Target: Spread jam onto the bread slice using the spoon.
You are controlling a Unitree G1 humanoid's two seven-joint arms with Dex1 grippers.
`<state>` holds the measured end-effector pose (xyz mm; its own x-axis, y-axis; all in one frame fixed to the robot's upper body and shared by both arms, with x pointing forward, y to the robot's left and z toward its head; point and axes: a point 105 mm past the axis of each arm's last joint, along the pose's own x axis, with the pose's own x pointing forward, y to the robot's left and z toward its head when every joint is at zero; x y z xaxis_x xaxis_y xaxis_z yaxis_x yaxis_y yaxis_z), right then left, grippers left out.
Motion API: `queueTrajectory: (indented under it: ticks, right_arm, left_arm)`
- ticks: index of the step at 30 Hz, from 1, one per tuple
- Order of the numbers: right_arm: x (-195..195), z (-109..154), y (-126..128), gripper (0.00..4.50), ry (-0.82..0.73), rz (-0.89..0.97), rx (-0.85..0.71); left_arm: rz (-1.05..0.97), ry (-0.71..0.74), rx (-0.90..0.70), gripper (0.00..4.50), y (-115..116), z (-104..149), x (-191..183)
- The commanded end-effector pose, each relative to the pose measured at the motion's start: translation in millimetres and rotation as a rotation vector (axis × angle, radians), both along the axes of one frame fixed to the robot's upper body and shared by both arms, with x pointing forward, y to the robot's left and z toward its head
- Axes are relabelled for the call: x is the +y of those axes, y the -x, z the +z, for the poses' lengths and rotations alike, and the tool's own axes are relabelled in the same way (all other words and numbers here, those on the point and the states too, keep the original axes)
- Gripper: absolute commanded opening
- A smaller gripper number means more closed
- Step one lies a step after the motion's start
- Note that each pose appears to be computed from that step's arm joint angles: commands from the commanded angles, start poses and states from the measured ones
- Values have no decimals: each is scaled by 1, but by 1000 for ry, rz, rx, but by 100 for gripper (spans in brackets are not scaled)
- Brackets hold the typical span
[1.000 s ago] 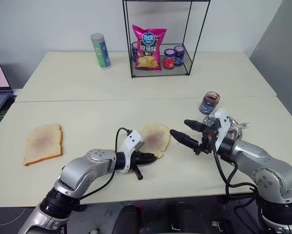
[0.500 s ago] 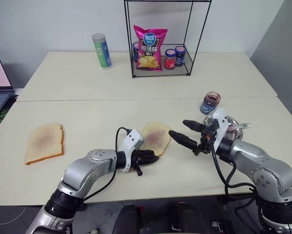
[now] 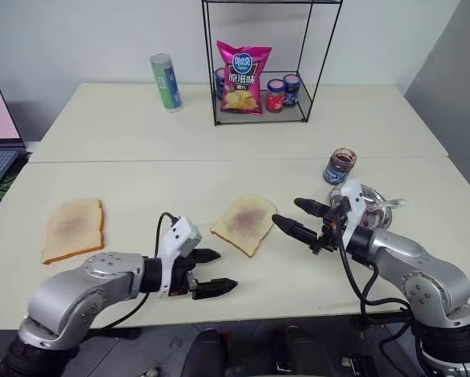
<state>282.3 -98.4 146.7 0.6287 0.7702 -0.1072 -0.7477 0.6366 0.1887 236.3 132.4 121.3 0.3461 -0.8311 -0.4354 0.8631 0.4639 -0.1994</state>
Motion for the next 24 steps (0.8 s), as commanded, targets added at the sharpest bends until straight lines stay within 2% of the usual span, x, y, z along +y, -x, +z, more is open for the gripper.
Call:
queueTrajectory:
  ticks: [1, 5, 8, 12, 16, 21, 24]
  right_arm:
    - [-13, 6, 2, 450, 10, -85, -48]
    - [-35, 4, 8, 450, 0, -261, -43]
    - [-60, 6, 19, 450, -51, -450, -30]
    - [-88, 8, 32, 450, -108, -618, -14]
    - [-144, 15, 36, 450, -289, -945, -8]
    - [-179, 14, 28, 450, -457, -1006, 34]
    - [-191, 3, 17, 450, -544, -1002, 91]
  left_arm:
    - [-11, -5, -204, 449, -31, 27, -6]
    - [-116, 18, -293, 449, -47, 26, -29]
    - [-200, 50, -373, 449, -57, 35, -54]
    - [-233, 46, -451, 449, -69, 39, -77]
    - [-288, 147, -485, 449, -80, 51, -107]
    - [-332, 159, -492, 449, -75, 43, -122]
    - [-337, 144, -518, 449, -75, 39, -124]
